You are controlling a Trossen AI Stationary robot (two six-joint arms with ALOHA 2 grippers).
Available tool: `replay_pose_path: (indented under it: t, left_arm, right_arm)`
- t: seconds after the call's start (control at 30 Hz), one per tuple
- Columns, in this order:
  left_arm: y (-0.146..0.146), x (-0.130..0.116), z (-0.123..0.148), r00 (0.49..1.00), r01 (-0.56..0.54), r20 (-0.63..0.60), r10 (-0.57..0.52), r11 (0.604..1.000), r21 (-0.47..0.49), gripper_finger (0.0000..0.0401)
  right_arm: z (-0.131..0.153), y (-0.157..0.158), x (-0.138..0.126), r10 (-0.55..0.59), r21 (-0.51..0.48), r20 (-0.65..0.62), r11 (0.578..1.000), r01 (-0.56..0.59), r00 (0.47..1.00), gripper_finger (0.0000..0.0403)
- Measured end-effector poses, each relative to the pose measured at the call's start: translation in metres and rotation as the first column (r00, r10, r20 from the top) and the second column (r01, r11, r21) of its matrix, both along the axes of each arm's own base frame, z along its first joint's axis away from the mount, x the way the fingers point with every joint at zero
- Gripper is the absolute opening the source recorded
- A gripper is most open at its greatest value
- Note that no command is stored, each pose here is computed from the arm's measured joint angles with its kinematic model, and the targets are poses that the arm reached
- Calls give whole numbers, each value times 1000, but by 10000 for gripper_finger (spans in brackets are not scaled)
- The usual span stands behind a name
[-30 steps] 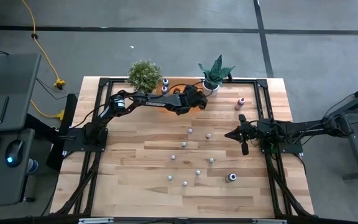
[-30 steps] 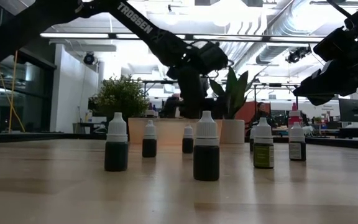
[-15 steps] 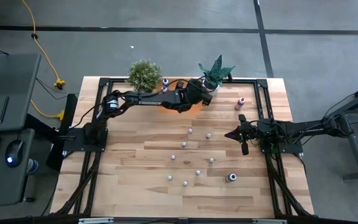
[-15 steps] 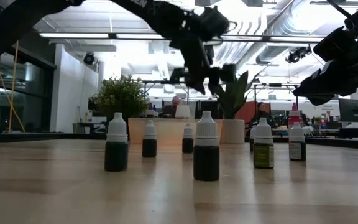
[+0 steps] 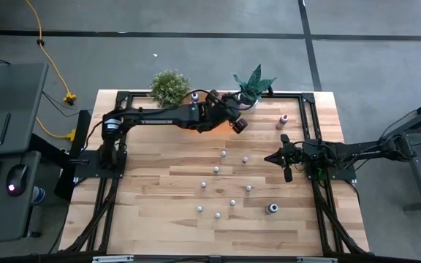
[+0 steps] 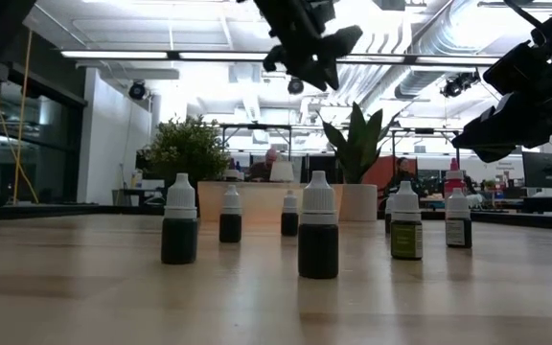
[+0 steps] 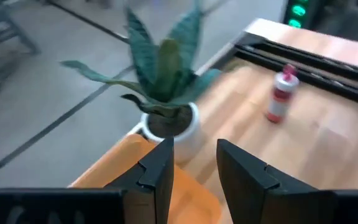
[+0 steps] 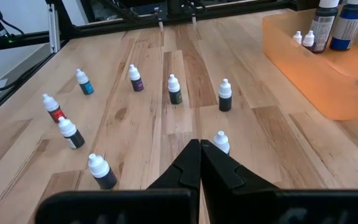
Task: Pick & Place food coloring
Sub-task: Put the left small violet bottle into the bin
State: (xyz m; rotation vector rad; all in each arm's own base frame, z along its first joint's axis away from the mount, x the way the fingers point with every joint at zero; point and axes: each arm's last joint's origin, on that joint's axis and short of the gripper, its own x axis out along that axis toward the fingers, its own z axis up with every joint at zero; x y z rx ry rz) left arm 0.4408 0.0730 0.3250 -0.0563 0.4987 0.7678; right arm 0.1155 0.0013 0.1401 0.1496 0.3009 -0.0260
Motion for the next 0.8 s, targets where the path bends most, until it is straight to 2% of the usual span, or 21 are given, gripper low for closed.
replay_pose_path:
  t: [0.13,0.23,0.3,0.43,0.47,0.53,0.8]
  left_arm:
    - [-12,-7,4,986,145,-85,-147,989,-29,117]
    - [-23,-13,3,933,301,-177,-313,949,-93,117]
    - [-31,-17,-1,871,407,-233,-433,901,-152,117]
    - [-50,-26,-10,711,557,-330,-622,783,-277,117]
    - [-53,-29,-12,675,571,-350,-649,761,-309,117]
    - [-59,-34,-15,631,572,-385,-673,740,-354,117]
    - [-71,-47,-22,554,527,-471,-686,727,-440,117]
  right_arm:
    - [0,0,0,0,0,0,1000,0,1000,0]
    - [0,0,0,0,0,0,1000,0,1000,0]
    - [0,0,0,0,0,0,1000,0,1000,0]
    - [0,0,0,0,0,0,1000,0,1000,0]
    - [0,0,0,0,0,0,1000,0,1000,0]
    - [0,0,0,0,0,0,1000,0,1000,0]
    - [0,0,0,0,0,0,1000,0,1000,0]
